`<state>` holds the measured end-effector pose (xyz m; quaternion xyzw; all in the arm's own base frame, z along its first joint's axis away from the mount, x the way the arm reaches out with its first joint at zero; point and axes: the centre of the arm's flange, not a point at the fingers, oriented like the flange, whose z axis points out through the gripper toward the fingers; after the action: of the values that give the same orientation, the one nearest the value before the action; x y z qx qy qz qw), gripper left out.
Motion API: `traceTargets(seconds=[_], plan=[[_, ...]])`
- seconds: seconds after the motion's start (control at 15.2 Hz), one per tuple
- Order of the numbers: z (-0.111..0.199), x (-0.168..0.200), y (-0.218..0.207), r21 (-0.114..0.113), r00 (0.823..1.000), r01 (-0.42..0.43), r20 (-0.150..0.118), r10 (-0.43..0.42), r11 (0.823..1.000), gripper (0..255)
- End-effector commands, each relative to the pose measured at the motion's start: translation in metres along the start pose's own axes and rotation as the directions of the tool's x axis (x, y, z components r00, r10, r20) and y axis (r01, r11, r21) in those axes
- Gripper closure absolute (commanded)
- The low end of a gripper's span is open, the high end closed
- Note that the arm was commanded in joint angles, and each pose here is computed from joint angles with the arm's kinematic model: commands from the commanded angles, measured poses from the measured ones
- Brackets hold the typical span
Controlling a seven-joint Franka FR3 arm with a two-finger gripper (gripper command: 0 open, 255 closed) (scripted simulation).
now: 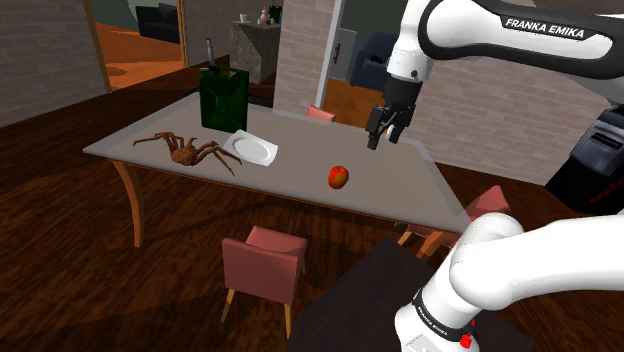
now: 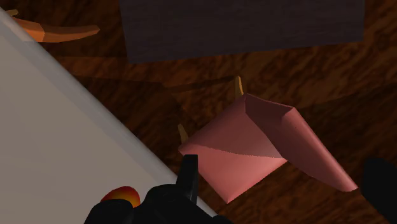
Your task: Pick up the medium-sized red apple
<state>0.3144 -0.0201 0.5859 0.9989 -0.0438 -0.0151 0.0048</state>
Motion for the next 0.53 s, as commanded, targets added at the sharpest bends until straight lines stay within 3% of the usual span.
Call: traceTargets(seconds=[0.0,0.46], plan=[[0.0,0.0,0.0,0.0,1.0,0.0,0.0,0.0,1.0,0],[0.054,0.053,0.049,-0.007,1.0,-0.003,-0.02,0.003,1.0,0]])
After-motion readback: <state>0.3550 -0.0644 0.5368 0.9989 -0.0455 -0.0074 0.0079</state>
